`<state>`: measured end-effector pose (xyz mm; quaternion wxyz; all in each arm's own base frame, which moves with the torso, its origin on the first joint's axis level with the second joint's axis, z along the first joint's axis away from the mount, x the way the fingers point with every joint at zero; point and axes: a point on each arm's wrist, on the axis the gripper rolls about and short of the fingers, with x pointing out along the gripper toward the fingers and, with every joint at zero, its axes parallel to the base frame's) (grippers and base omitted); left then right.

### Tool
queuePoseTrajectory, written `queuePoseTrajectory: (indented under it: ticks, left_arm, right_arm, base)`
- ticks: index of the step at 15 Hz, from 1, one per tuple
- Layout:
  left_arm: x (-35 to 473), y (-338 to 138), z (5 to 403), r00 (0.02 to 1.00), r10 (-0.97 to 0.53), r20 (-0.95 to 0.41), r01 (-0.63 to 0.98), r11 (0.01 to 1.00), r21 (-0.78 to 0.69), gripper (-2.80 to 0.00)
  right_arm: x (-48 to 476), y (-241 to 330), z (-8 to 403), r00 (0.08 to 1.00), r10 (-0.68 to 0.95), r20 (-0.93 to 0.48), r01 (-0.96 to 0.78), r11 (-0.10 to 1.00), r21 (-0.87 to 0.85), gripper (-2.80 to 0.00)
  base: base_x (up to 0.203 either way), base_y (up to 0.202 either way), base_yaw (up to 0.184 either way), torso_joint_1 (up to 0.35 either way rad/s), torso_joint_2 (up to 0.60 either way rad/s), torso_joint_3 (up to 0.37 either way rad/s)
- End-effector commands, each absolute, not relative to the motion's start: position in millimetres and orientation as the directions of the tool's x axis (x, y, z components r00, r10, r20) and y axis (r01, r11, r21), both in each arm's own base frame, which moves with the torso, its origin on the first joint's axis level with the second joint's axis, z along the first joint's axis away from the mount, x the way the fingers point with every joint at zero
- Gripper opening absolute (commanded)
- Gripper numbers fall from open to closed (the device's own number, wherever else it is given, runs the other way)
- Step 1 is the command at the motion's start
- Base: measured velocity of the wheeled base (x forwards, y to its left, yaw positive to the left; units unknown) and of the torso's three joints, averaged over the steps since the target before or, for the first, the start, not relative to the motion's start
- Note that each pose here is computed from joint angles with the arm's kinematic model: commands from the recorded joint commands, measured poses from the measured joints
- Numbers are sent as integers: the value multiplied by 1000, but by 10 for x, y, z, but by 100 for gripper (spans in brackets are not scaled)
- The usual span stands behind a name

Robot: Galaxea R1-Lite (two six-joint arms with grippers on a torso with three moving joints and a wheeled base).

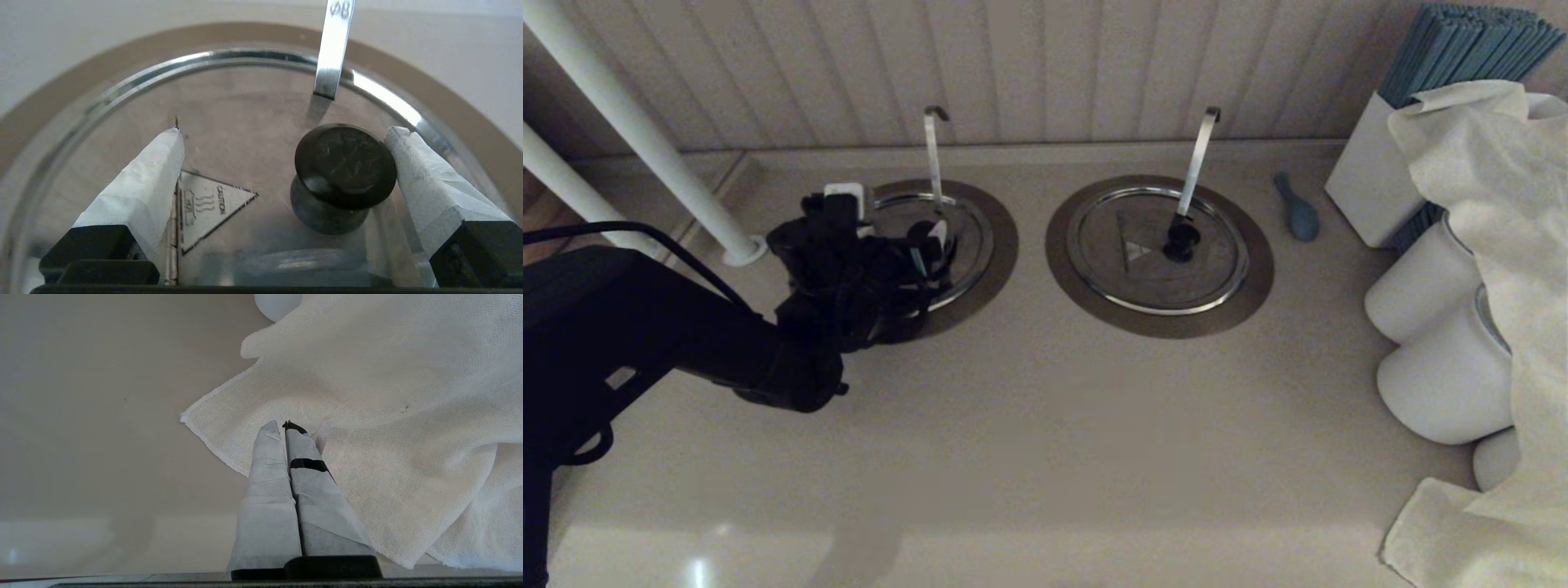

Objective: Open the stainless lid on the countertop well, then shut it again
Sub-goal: Open the lid

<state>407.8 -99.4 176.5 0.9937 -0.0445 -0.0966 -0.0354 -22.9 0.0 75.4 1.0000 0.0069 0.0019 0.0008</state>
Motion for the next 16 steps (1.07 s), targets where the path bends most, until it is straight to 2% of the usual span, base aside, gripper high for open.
queuePoseTrajectory:
  ticks: [1, 16]
  left_arm:
    - [4047, -978, 1846, 974, -57, 220, 78, 993, -87, 0]
    - [3999, -469, 2154, 967, 8, 256, 30, 989, -143, 0]
  right_arm:
    - [-229, 0, 754, 1000, 2, -3, -1, 1000, 14, -280]
    - [-228, 0, 753, 1000, 2, -4, -1, 1000, 14, -280]
  base:
    - [0, 0, 0, 0, 0, 0]
    - [0, 0, 0, 0, 0, 0]
